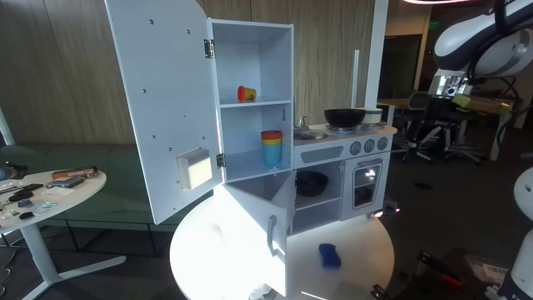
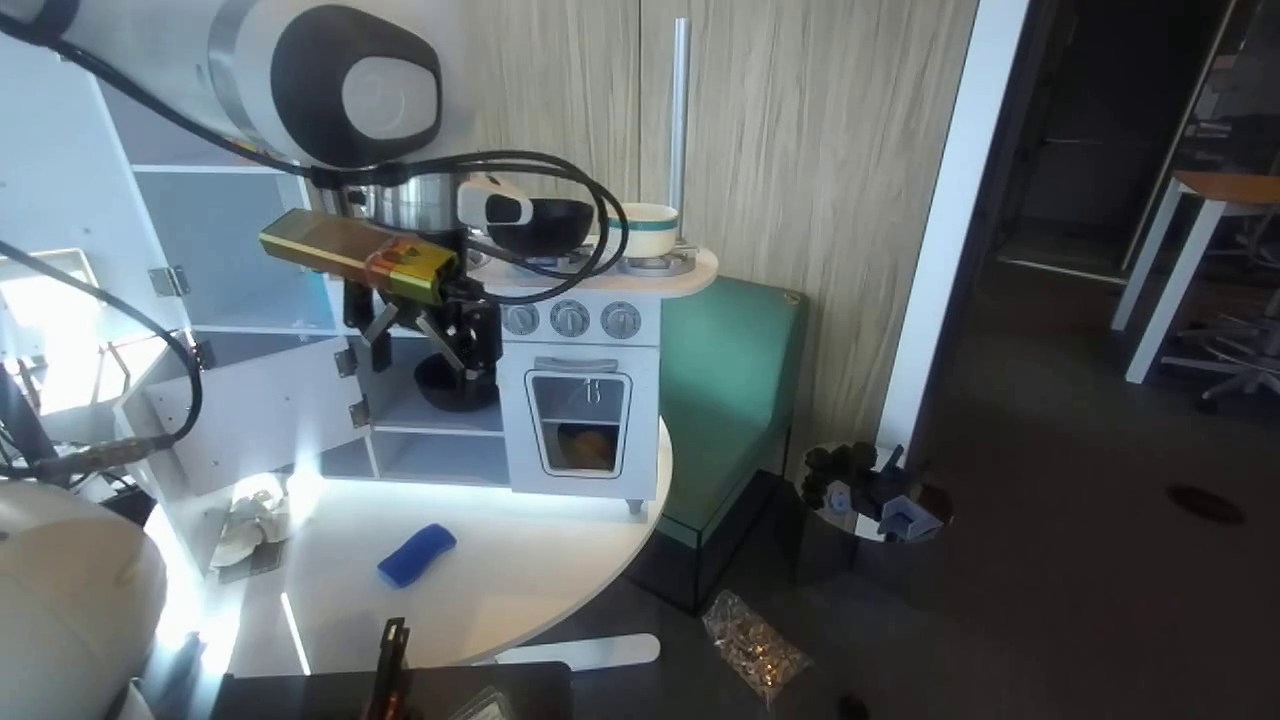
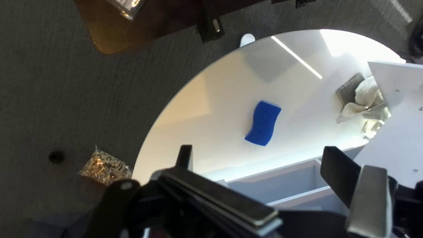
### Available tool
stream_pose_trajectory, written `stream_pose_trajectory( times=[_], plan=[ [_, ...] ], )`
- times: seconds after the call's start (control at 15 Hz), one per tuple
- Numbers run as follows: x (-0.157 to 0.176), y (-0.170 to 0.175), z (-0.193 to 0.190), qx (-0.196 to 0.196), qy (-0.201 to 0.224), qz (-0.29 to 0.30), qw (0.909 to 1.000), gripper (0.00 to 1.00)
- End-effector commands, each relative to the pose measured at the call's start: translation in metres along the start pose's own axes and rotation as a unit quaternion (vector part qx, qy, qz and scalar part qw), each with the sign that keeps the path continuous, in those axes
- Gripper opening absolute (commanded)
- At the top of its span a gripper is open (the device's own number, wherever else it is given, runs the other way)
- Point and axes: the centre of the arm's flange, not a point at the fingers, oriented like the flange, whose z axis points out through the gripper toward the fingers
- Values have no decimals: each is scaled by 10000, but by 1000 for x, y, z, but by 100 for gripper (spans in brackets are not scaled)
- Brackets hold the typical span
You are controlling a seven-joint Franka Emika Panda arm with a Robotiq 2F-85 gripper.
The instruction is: Close the bottom cabinet door on the right then move the yellow container to the bottom shelf.
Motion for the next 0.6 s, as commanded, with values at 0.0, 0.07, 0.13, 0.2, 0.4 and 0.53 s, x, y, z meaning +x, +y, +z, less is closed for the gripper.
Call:
stream_pose_trajectory(
  times=[0.0,0.07,0.13,0.2,0.4,0.53],
  plan=[
    [5,-70,44,255,-268,-406,9985,100],
    [6,-91,52,233,-297,-507,9980,100],
    [12,-115,56,174,-331,-552,9978,100],
    [17,-136,58,107,-307,-571,9978,100],
    [29,-205,67,-17,-170,-365,9992,100],
    [31,-245,73,-117,-21,-313,9994,100]
  ],
)
